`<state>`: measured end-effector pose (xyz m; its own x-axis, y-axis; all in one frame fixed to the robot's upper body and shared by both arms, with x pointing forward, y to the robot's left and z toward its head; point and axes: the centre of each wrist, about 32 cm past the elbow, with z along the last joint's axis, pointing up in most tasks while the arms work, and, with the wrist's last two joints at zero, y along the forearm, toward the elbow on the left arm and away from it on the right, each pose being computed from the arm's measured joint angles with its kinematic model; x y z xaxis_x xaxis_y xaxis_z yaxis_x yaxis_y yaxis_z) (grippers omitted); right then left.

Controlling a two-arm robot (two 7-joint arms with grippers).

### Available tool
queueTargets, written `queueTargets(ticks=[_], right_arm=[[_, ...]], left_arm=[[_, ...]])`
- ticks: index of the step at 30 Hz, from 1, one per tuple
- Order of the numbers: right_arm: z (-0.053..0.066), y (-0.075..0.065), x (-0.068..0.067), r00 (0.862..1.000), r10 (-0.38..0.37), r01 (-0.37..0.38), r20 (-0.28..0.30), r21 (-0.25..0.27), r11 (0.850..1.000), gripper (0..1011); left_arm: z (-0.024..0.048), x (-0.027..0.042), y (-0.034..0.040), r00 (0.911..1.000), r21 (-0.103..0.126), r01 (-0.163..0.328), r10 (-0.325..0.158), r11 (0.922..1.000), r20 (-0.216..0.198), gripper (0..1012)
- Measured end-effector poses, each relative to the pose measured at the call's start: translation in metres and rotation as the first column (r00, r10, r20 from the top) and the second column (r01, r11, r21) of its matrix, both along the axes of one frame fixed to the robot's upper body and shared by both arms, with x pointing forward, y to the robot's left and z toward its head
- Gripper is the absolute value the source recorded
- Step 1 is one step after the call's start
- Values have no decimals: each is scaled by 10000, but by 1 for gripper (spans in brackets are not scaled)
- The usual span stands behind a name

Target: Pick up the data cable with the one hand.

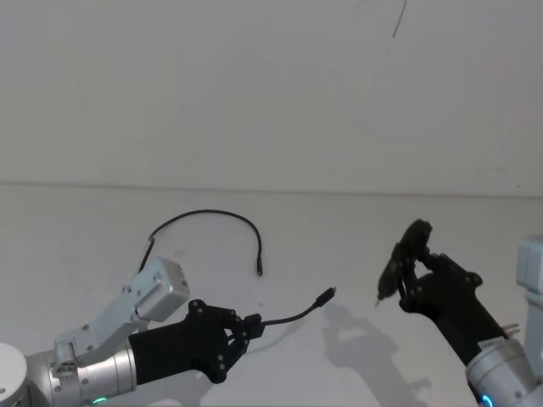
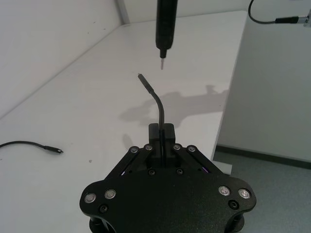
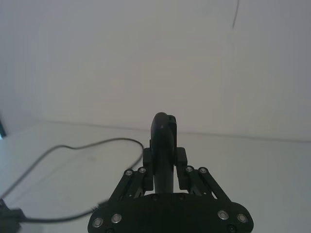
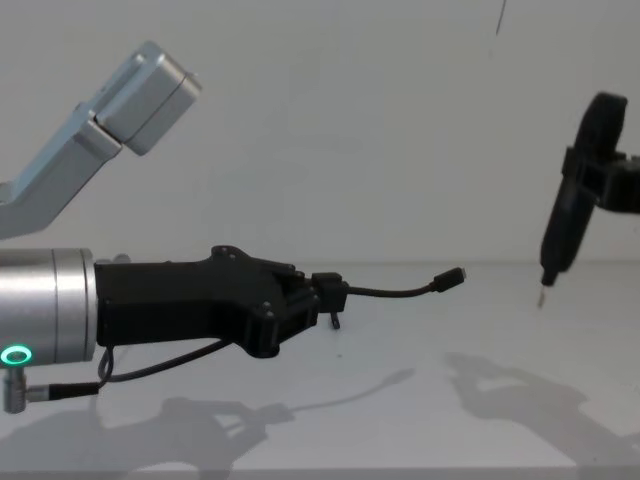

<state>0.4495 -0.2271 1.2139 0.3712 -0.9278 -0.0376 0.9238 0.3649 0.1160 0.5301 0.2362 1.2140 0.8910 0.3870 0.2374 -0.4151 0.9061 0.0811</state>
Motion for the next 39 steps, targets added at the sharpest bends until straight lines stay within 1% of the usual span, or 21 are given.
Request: queueTargets(ticks=[5, 6, 10, 16, 27, 32, 39], right_arm=[[120, 69, 27, 9995, 324, -326, 45, 596, 9977, 269], [120, 69, 27, 9995, 324, -326, 45, 596, 9977, 269], [172, 103, 40, 9986, 528, -525, -13, 951, 9941, 269], [217, 129, 44, 9971, 762, -746, -77, 1297, 9887, 269], [239, 147, 48, 9956, 926, -890, -164, 1537, 9841, 269], [240, 156, 53, 9954, 944, -908, -162, 1538, 9839, 269], [227, 179, 65, 9956, 931, -910, -88, 1385, 9862, 269]], left_arm=[[-1, -1, -3, 10000, -5, -5, 5, 10000, 1, 51], [-1, -1, -3, 10000, -5, -5, 5, 10000, 1, 51], [-3, -1, -5, 10000, -5, -6, 6, 10000, -1, 51], [-3, -1, -5, 10000, -7, -12, 12, 10000, 0, 51], [-3, -1, -5, 10000, -9, -19, 19, 10000, 1, 51], [-2, -1, -5, 10000, -8, -19, 19, 10000, 2, 51], [-2, -1, -5, 10000, -9, -20, 20, 10000, 1, 51]])
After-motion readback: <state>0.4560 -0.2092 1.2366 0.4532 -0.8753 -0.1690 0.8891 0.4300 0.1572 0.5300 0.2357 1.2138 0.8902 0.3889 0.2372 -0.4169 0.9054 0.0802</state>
